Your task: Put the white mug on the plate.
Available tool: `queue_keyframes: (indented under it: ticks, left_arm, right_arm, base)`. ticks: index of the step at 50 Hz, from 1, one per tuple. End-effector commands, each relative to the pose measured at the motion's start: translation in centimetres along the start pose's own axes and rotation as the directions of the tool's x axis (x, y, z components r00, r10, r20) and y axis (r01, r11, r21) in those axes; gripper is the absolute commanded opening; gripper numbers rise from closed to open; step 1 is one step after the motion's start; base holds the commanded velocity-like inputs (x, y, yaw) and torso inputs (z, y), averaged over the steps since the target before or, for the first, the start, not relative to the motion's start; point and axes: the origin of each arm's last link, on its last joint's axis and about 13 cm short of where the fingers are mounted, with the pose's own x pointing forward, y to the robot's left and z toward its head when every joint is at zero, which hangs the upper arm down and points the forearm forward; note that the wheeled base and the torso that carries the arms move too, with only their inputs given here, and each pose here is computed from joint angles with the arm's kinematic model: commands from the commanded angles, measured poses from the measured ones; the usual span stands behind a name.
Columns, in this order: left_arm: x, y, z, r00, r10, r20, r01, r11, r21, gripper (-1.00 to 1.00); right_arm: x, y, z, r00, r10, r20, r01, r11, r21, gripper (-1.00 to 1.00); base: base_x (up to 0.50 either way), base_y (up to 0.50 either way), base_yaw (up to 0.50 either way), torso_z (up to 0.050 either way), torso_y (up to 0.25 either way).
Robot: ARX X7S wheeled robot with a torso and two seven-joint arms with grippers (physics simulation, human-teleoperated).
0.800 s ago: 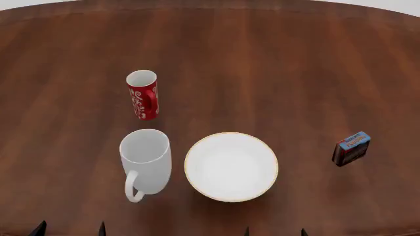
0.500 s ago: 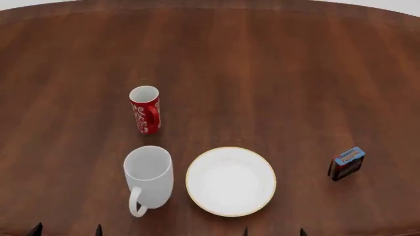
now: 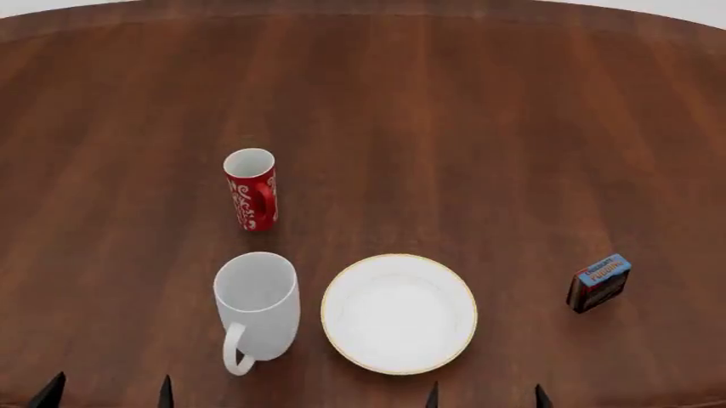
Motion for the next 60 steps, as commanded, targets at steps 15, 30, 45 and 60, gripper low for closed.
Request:
queue_keyframes:
  ticks: [15,30,45,60]
  left_arm:
    - [-0.1,0.0,0.3,1.0,0.001,0.009,-0.001,1.0,0.014,1.0]
    - [-0.2,0.1,0.3,1.0,-0.002,0.003,0.002,1.0,0.017,1.0]
    - [-0.3,0.2,0.9,1.0,-0.005,-0.009,0.005,1.0,0.014,1.0]
    - [0.5,0.3,4.7,0.995,-0.096,-0.026,0.097,0.994,0.042,1.0]
  right_arm:
    - [-2.2,-1.4,3.1,0.984,-0.178,0.019,0.179,0.981,-0.073,1.0]
    - [-3.6,-2.8,4.6,0.95,-0.312,0.006,0.311,0.946,-0.09,1.0]
    - [-4.2,-3.5,5.1,0.936,-0.351,-0.009,0.349,0.933,-0.085,1.0]
    - [-4.3,-3.8,5.1,0.93,-0.366,-0.012,0.364,0.928,-0.084,1.0]
  base:
    - [0.0,0.0,0.0,0.0,0.0]
    - [0.0,0.0,0.0,0.0,0.0]
    - [0.0,0.0,0.0,0.0,0.0]
    - [0.0,0.0,0.0,0.0,0.0]
